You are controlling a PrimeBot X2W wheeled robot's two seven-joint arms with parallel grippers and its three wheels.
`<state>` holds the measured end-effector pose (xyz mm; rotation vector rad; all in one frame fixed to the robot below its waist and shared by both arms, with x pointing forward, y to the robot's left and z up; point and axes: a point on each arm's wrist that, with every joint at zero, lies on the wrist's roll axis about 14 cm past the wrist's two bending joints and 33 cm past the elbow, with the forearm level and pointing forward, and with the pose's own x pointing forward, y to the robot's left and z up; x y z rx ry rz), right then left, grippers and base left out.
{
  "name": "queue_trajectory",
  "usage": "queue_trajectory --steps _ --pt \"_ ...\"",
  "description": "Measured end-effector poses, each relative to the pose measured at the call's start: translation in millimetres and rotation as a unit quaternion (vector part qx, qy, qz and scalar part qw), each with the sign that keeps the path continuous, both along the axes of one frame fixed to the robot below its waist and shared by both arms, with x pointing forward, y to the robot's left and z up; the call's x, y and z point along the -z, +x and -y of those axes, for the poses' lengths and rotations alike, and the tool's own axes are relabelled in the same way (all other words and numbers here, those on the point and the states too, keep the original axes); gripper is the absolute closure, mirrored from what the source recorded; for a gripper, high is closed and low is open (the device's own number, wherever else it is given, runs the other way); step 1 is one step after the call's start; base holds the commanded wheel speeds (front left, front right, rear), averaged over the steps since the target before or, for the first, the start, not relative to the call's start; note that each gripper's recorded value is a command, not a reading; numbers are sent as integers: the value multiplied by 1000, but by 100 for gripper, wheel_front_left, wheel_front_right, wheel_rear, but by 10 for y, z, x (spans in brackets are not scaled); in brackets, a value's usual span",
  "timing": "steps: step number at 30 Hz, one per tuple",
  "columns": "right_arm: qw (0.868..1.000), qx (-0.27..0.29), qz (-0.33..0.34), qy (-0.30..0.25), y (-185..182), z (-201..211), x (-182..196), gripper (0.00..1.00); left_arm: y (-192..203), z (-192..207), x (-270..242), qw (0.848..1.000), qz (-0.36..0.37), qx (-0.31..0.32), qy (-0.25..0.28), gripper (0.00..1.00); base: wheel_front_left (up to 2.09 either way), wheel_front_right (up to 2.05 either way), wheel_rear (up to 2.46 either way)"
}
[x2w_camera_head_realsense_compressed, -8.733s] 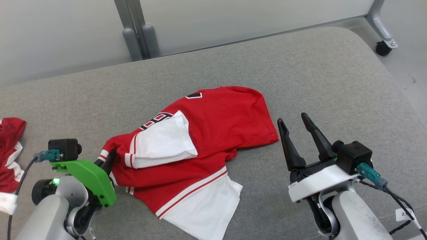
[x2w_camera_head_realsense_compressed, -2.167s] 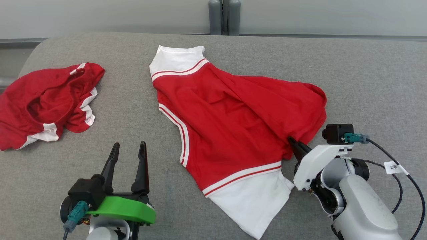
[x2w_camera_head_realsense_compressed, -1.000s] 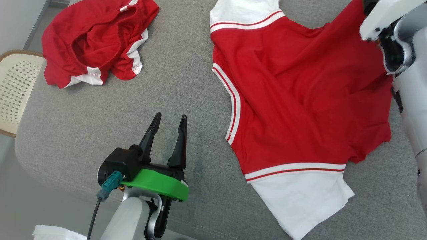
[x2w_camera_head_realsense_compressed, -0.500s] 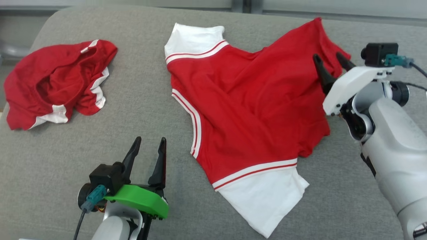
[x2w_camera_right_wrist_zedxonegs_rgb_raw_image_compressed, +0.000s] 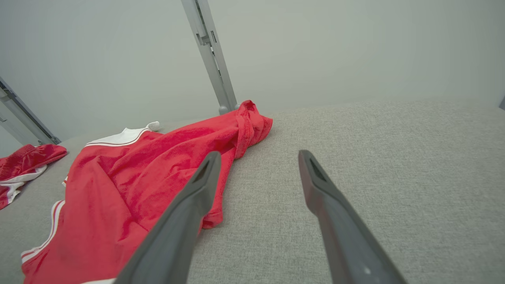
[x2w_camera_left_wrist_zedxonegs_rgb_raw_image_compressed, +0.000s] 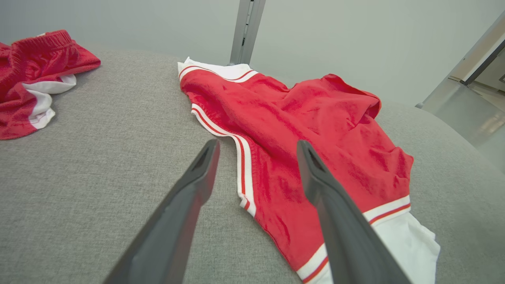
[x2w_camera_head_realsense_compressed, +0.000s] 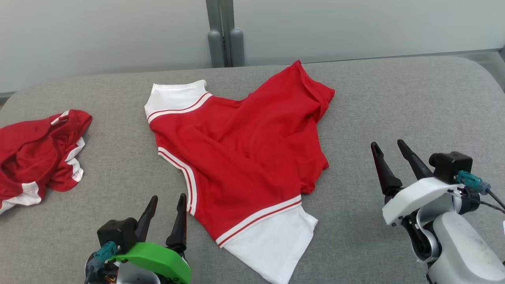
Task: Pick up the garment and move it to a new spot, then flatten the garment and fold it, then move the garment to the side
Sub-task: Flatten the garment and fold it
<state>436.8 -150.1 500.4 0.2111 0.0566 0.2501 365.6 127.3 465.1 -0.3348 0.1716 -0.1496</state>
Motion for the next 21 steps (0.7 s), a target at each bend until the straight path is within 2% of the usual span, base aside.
queue_trajectory --steps 4,12,16,21 --pt "1000 20 17 7 -182 88 -81 0 25 122 -42 1000 1 23 2 0 0 0 0" --pt "999 43 28 4 -290 179 -181 0 47 229 28 999 -22 47 10 0 0 0 0" --pt "998 51 29 7 -312 191 -201 0 -77 369 333 991 -110 77 -5 0 0 0 0" --pt "998 62 27 7 -302 244 -188 0 -309 578 712 966 -229 113 -46 0 0 0 0"
